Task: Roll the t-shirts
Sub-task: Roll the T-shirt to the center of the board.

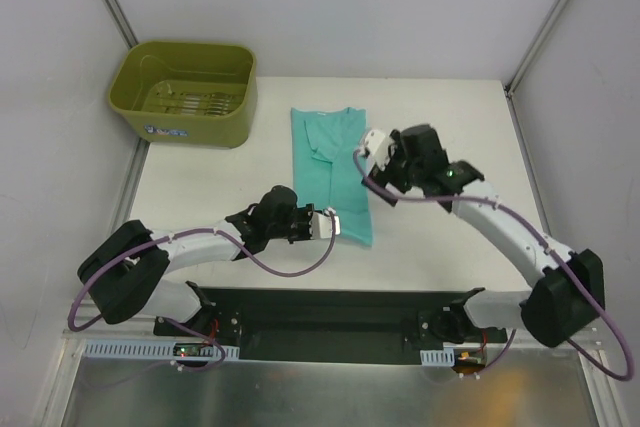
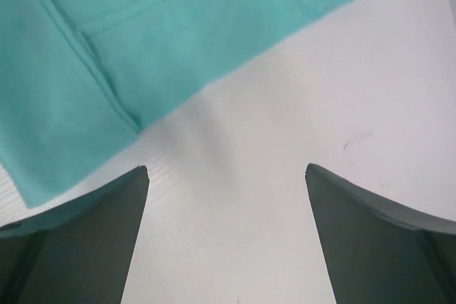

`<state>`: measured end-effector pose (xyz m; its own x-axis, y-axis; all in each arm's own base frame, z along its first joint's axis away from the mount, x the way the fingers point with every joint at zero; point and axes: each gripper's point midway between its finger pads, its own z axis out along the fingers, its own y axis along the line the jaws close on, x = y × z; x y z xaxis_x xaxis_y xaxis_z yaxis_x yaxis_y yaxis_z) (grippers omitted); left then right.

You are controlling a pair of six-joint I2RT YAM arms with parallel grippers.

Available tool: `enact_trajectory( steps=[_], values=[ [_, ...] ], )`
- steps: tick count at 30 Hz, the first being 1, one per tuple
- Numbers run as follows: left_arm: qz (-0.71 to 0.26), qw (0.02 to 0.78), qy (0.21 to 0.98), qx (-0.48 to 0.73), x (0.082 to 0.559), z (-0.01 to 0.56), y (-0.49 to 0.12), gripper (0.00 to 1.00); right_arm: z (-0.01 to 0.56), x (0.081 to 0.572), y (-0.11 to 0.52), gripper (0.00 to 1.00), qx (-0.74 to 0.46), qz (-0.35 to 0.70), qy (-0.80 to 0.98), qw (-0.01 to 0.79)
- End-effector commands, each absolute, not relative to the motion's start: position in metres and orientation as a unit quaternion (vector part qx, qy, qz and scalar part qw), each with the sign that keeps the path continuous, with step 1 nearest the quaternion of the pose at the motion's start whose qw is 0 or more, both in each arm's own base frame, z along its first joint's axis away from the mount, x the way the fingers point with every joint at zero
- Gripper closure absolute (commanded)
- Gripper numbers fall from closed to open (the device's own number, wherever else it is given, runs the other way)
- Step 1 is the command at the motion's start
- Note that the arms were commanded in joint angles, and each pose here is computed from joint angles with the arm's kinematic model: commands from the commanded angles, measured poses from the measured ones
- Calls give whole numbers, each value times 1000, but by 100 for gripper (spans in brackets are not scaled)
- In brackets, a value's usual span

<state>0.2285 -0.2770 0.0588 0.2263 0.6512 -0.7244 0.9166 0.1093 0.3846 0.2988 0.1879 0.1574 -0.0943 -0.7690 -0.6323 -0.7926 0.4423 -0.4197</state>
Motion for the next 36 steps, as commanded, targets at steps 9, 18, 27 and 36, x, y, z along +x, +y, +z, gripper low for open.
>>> enact_trajectory(
  steps=[9,18,27,36],
  values=[
    [-178,444,621,621,228,71,-283,100,153,250,193,4,-597,106,642,470],
    [-185,445,642,597,231,76,-282,100,103,193,231,4,-661,180,596,419],
    [-201,452,654,572,236,89,-281,100,73,196,258,4,-692,164,575,405],
    [-210,451,657,567,233,90,-275,100,63,236,271,3,-688,99,586,416]
  ],
)
